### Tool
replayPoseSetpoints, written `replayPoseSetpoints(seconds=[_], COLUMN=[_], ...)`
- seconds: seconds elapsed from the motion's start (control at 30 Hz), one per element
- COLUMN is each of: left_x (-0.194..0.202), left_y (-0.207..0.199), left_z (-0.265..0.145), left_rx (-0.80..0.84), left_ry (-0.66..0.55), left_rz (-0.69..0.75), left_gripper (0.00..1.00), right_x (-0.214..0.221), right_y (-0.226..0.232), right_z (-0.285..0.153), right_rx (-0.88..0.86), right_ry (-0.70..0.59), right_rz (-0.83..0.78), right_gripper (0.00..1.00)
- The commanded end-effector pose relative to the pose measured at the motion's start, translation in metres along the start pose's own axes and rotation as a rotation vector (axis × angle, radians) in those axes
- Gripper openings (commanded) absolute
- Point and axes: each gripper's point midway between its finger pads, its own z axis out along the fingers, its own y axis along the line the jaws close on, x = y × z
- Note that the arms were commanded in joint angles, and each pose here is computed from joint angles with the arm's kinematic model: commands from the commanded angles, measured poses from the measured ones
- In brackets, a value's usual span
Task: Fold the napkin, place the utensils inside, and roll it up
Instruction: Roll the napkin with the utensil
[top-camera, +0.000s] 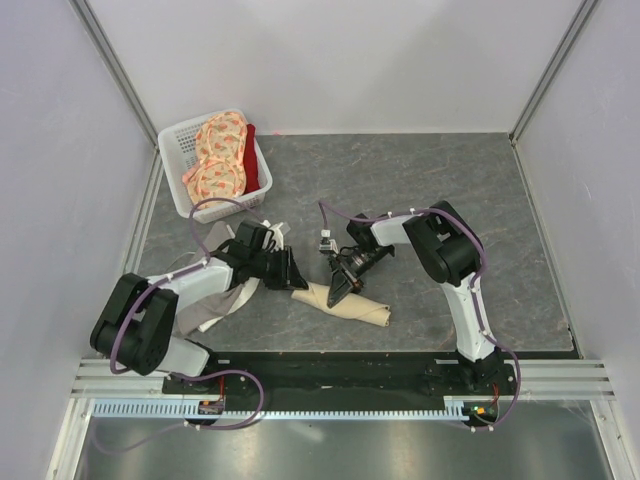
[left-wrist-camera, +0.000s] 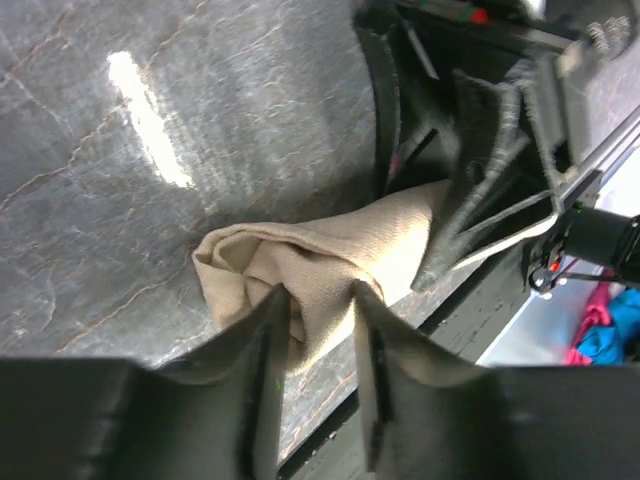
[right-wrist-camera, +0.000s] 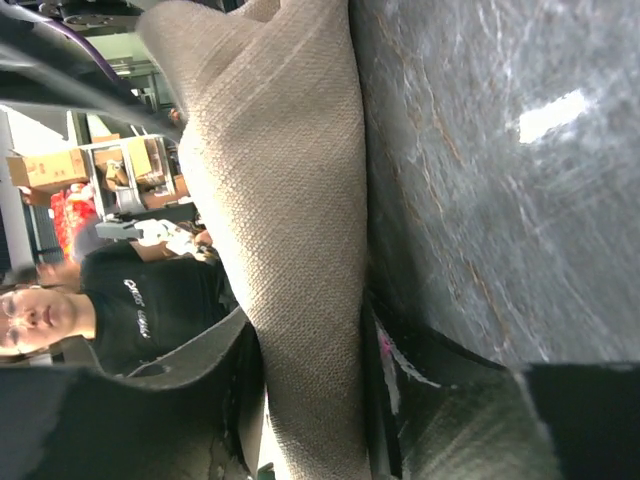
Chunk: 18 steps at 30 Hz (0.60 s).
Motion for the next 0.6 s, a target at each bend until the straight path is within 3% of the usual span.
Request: replayPoseSetpoints(seconds=[0.0,0.07,0.1,0.27,0.5,0.57], left_x=[-0.003,-0.001,0.000,0.004,0.000,-0.002], left_y=[-0.002,0.005,0.008,0.020,0.020,0.019], left_z=[0.009,0.013,0.014,0.021,0.028,0.028], left_rx=[0.034,0.007,-0.003,-0.064,-0.068,-0.062], left_ry=[-0.013,-0.003,0.004,0.050,0.085,0.084], left_rz=[0.006,-0.017,-0.024,-0.074,-0.084,-0.083], left_gripper=[0.20,0.12,0.07,0.02,0.02,0.02], right_x=[0.001,-0.002,-0.007,-0.028,-0.067,-0.067], right_y=[-0.040,-0.042,-0.039,-0.032,0.006,0.003], right_z=[0.000,-0.005,-0.009,-0.033,-0.087,-0.098], right_rx=[0.127,0.170,0.195,0.396,0.681,0.752], right_ry=[0.013,0.003,-0.012,-0.093,-0.322,-0.372], right_rz=[-0.041,-0.044,-0.069,-0.166,-0.403,-0.405], right_gripper=[0.52,0.60,0.68,0.98,0.98,0.98])
